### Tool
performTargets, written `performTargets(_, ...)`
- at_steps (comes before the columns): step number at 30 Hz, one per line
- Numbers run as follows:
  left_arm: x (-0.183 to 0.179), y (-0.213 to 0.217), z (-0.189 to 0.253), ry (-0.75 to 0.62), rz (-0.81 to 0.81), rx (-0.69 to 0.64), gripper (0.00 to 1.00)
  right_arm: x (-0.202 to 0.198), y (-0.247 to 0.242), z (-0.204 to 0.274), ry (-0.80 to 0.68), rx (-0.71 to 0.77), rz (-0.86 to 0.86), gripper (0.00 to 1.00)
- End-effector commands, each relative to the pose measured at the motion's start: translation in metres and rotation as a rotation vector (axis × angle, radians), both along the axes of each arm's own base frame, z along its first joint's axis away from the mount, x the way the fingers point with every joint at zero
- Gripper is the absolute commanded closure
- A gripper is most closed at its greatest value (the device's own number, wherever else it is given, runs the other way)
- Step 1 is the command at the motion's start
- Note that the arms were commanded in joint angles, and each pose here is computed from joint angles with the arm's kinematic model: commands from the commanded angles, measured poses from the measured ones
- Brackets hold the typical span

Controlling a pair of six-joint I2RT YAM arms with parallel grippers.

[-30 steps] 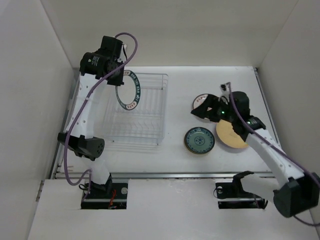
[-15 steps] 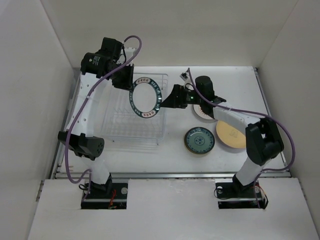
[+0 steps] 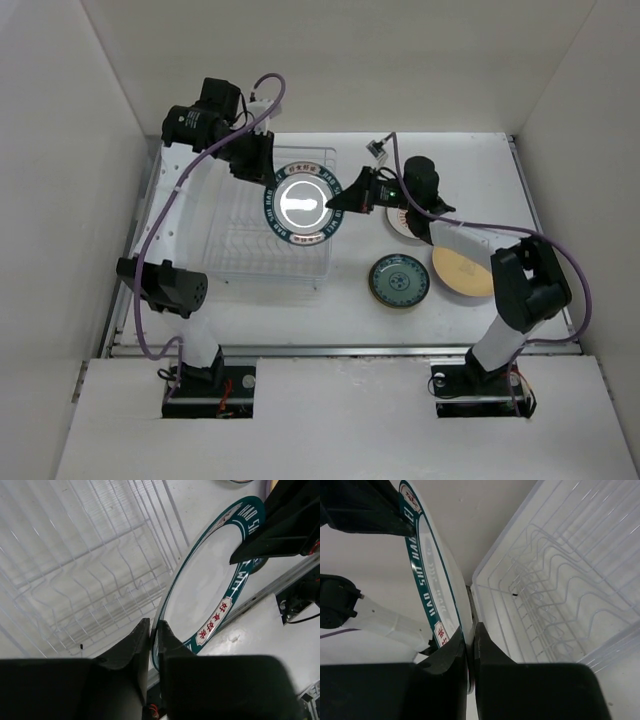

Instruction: Unload the plates from the dish rack

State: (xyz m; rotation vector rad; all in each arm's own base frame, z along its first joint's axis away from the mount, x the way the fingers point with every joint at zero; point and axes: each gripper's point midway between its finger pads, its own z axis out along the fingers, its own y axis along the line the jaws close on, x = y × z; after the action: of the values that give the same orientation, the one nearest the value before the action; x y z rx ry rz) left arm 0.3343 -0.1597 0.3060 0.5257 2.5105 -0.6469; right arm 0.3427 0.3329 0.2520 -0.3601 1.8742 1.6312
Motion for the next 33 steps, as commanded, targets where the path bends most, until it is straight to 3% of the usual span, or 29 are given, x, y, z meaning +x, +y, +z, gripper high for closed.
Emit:
performTargets(1, -0.009, -0.008, 0.013, -0.026, 0.008, -0.012, 0.88, 0.015, -0.015, 0.016, 0.0, 0.08, -0.123, 1.0)
performTargets(2, -0.007, -0.005, 0.011, -0.031, 0.02, 0.005, 0.79, 0.015, -0.019, 0.017, 0.023, 0.09, -0.132, 1.0)
performTargets(3, -0.002, -0.001, 0.011, -0.044, 0.045, 0.024, 0.63, 0.013, -0.02, 0.022, 0.024, 0.098, -0.132, 1.0)
performTargets(4, -0.001, 0.001, 0.013, -0.048, 0.07, 0.03, 0.4, 0.019, -0.029, 0.018, 0.053, 0.093, -0.166, 1.0)
performTargets(5, 0.004, 0.003, 0.013, -0.061, 0.092, 0.04, 0.0, 0.021, -0.036, 0.022, 0.071, 0.092, -0.198, 1.0)
performTargets(9, 0.033, 0.04, 0.046, -0.246, 0.331, 0.146, 0.0, 0.048, -0.085, 0.015, 0.182, 0.049, -0.391, 1.0)
performTargets(10, 0.041, 0.066, 0.055, -0.314, 0.448, 0.235, 0.0, 0.054, -0.1, 0.012, 0.203, 0.032, -0.443, 1.0)
performTargets(11, 0.039, 0.079, 0.07, -0.369, 0.51, 0.255, 0.0, 0.07, -0.135, -0.005, 0.285, -0.024, -0.576, 1.0)
performTargets(13, 0.041, 0.104, 0.082, -0.437, 0.619, 0.337, 0.0, 0.081, -0.174, -0.024, 0.308, -0.132, -0.707, 1.0)
performTargets(15, 0.035, 0.114, 0.082, -0.444, 0.651, 0.371, 0.0, 0.09, -0.219, -0.05, 0.39, -0.257, -0.847, 1.0)
performTargets(18, 0.03, 0.126, 0.065, -0.408, 0.656, 0.459, 0.0, 0.089, -0.247, -0.076, 0.431, -0.383, -0.869, 1.0)
performTargets(27, 0.015, 0.144, 0.024, -0.316, 0.637, 0.614, 0.0, 0.076, -0.277, -0.121, 0.512, -0.474, -0.928, 1.0)
performTargets(31, 0.014, 0.145, 0.024, -0.322, 0.633, 0.618, 0.0, 0.067, -0.29, -0.141, 0.557, -0.519, -0.95, 1.0)
performTargets(33, 0.014, 0.143, 0.023, -0.32, 0.627, 0.611, 0.0, 0.064, -0.293, -0.155, 0.59, -0.557, -0.951, 0.94)
